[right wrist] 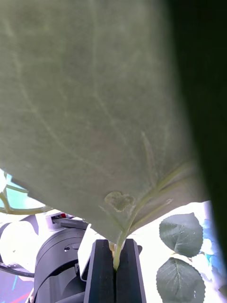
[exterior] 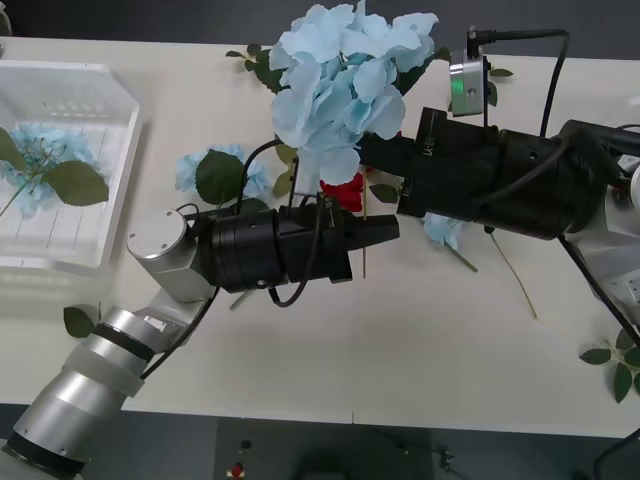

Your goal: Put the red flowers into the right box and the blue flowers into the left box

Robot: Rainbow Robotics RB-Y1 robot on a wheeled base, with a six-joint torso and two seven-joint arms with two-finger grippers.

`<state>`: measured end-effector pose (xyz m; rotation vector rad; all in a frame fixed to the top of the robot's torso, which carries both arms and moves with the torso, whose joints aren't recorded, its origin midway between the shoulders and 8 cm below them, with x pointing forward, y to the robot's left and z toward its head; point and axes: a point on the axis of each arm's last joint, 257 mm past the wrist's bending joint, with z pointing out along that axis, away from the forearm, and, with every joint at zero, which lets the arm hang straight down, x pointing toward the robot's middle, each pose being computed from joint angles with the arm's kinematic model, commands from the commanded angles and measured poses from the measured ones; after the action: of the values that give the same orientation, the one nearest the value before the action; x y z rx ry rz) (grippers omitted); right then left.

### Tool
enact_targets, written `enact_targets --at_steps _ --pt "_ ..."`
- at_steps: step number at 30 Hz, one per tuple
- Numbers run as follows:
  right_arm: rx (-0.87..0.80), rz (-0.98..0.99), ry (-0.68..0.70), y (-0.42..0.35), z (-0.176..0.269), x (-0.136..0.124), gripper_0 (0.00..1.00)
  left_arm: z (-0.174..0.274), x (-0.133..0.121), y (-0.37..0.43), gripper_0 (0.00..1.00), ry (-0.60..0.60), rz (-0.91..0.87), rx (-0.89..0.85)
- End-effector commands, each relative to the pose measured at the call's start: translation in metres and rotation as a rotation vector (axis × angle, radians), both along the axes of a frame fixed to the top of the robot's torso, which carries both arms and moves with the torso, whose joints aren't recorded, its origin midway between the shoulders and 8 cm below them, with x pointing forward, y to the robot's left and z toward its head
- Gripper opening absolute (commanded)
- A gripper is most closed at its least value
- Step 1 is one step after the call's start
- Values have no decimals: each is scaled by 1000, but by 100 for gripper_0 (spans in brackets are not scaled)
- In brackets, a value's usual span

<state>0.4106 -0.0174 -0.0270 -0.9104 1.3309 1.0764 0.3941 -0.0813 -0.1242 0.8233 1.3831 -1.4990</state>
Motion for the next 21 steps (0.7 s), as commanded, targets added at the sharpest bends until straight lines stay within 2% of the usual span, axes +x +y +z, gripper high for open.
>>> enact_targets --at_steps 1,2,3,5,15,18,21 --pt "18 27 -65 13 19 -6 0 7 2 3 0 -12 -3 -1" --pt "19 28 -64 14 20 -7 33 8 4 8 0 -5 2 -7" --pt "20 26 -62 13 20 -6 61 8 5 11 0 1 6 -10" --pt "19 27 -61 13 19 -6 100 9 7 21 0 16 15 -25" --pt "20 26 -61 13 20 -6 100 25 28 94 0 109 96 -131" --pt "19 27 -61 13 19 -6 100 32 43 127 0 96 150 -118" --pt "20 27 -58 13 19 -6 100 44 63 171 0 33 227 -51"
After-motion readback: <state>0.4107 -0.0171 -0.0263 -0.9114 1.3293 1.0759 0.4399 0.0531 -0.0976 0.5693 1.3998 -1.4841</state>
